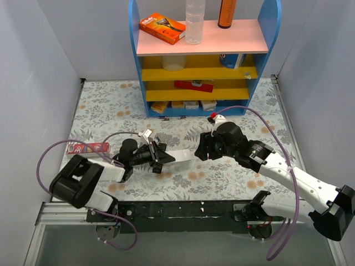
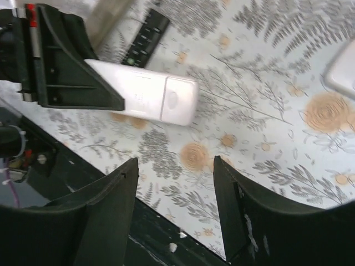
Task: Load the batteries into the remote control
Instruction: Place the remote control at the center of the board.
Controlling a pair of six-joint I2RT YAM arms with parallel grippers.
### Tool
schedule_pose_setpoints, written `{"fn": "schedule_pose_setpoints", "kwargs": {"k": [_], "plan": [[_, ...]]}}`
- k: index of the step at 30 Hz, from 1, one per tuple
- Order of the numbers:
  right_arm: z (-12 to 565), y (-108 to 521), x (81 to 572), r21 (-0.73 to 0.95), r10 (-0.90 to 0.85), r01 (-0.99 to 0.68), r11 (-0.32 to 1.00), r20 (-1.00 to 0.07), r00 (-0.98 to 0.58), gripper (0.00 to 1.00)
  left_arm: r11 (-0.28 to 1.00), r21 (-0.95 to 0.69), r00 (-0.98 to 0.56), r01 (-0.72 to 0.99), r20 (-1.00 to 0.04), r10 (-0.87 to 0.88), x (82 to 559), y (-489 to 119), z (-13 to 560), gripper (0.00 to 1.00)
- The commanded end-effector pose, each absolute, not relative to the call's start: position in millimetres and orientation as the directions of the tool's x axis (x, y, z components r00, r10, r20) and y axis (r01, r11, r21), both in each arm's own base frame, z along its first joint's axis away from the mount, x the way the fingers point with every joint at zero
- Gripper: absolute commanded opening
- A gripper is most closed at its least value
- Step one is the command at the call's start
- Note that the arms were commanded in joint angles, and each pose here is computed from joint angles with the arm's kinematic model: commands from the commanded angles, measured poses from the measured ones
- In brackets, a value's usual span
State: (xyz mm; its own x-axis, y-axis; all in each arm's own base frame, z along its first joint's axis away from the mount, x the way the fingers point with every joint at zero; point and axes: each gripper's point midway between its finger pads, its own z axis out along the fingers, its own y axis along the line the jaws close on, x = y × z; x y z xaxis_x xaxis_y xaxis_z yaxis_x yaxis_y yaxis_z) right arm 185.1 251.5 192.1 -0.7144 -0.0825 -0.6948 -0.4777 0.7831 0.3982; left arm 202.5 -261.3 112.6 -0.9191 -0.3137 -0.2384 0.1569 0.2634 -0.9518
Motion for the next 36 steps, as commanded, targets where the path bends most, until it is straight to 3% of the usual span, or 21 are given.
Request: {"fn": "schedule_pose_setpoints", "kwargs": {"k": [1,7,11,12,14,15,22,23,31,36], "plan": [[173,237,198,0.408,-0.039,-0.444,0.798,-0.700,-0.713,0.64,0.242,-0.959,-0.941,0.147,-0.211,-0.264,207,-283,107,0.00],[148,227,202,0.429,-0.021,-0.412,0.804,-0.672,-0.740,0.64,0.226,-0.970,-0.963,0.094,-0.145,-0.225,208,-309,90,0.01],[131,221,202,0.438,-0.017,-0.391,0.810,-0.649,-0.761,0.64,0.290,-0.957,-0.965,0.034,-0.106,-0.239,212,-310,67,0.25],[126,220,202,0.440,-0.015,-0.386,0.811,-0.644,-0.765,0.64,0.312,-0.950,-0.965,0.026,-0.106,-0.241,213,-310,62,0.37],[123,219,202,0.445,-0.013,-0.382,0.810,-0.637,-0.771,0.64,0.372,-0.928,-0.966,-0.006,-0.091,-0.242,212,-306,47,0.47],[120,218,202,0.445,-0.013,-0.377,0.812,-0.633,-0.774,0.64,0.387,-0.922,-0.963,-0.016,-0.090,-0.255,214,-304,44,0.58],[115,215,206,0.429,-0.023,-0.370,0.824,-0.628,-0.778,0.63,0.500,-0.865,-0.949,-0.047,-0.117,-0.292,217,-290,35,0.96],[112,214,206,0.423,-0.028,-0.367,0.828,-0.623,-0.781,0.63,0.545,-0.835,-0.951,-0.081,-0.099,-0.293,211,-283,26,0.98],[90,217,208,0.409,-0.074,-0.358,0.839,-0.566,-0.821,0.59,0.691,-0.722,-0.920,0.004,-0.274,-0.281,224,-258,47,0.98],[86,227,213,0.426,-0.077,-0.356,0.832,-0.547,-0.834,0.57,0.751,-0.661,-0.929,0.014,-0.287,-0.235,220,-250,44,0.98]]}}
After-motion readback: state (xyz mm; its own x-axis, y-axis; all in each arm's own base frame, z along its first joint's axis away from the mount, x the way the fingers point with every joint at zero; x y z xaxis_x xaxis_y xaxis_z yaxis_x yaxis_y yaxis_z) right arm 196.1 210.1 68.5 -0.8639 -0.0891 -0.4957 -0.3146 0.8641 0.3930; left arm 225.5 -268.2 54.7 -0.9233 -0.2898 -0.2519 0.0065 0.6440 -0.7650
